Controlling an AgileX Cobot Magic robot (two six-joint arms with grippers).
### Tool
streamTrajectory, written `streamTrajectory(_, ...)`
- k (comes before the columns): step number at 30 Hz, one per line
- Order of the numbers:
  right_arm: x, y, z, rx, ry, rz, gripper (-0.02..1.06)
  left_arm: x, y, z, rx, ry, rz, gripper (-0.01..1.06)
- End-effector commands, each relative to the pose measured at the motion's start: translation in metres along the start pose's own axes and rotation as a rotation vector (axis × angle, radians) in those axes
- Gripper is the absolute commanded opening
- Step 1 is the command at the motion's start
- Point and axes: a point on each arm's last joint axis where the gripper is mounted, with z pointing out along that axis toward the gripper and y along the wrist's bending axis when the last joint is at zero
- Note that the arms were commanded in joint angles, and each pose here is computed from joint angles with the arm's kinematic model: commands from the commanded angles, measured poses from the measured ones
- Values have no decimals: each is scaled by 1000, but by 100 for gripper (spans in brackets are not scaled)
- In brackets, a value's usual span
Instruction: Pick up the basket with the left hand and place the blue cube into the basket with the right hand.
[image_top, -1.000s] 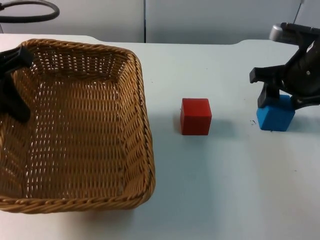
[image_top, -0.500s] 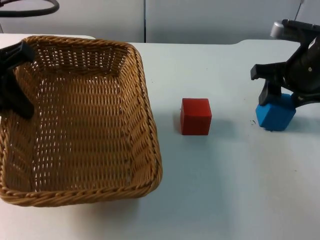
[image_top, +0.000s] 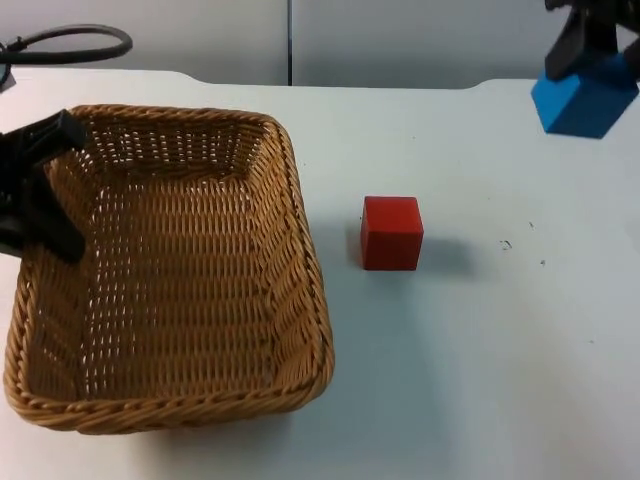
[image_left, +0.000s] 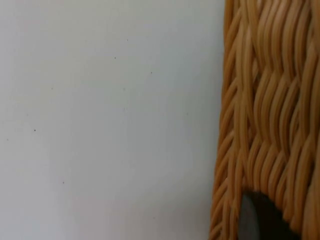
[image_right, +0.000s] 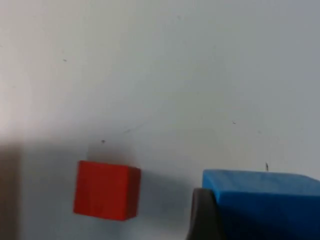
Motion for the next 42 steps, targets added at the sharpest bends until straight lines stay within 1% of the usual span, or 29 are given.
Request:
streamTrajectory(1, -4, 20, -24, -39, -64, -53, 0, -4, -6, -2, 31, -13, -2, 0)
streamTrajectory(5, -2, 68, -45, -138, -163, -153, 0, -12, -15, -5, 49, -25, 23, 0)
streamTrajectory(6, -2, 68, -45, -138, -163, -153, 0, -12, -15, -5, 49, -25, 23, 0)
streamTrajectory(10, 5, 113, -43, -230, -204, -237, 0, -15, -24, -5, 56, -33, 49, 0)
streamTrajectory(11, 5, 113, -43, -230, -204, -237, 0, -15, -24, -5, 56, -33, 49, 0)
streamTrajectory(12, 6, 122, -41, -248, -217, -248, 0, -15, -24, -5, 55, -34, 49, 0)
streamTrajectory(13, 8, 137, -36, -276, -229, -267, 0, -15, -24, -5, 58, -31, 47, 0)
streamTrajectory(15, 10, 155, -28, -302, -221, -292, 0, -14, -24, -5, 62, -23, 47, 0)
streamTrajectory(16, 10, 155, -28, -302, -221, -292, 0, -14, -24, -5, 62, -23, 47, 0)
streamTrajectory(20, 14, 188, -4, -339, -186, -342, 0, -14, -24, -4, 67, -19, 43, 0)
streamTrajectory(21, 14, 188, -4, -339, -186, -342, 0, -14, -24, -4, 67, -19, 43, 0)
streamTrajectory(24, 19, 210, 19, -353, -143, -376, 0, -14, -25, -5, 72, -20, 40, 0)
streamTrajectory(25, 19, 210, 19, -353, -143, -376, 0, -14, -25, -5, 72, -20, 40, 0)
streamTrajectory(28, 25, 223, 40, -353, -105, -397, 0, -14, -26, -5, 79, -22, 34, 0)
streamTrajectory(32, 33, 229, 62, -343, -56, -412, 0, -14, -26, -5, 80, -20, 34, 0)
streamTrajectory(38, 47, 230, 96, -318, 9, -419, 0, -14, -26, -5, 81, -20, 33, 0)
streamTrajectory(42, 53, 229, 106, -308, 36, -423, 0, -14, -26, -5, 81, -20, 33, 0)
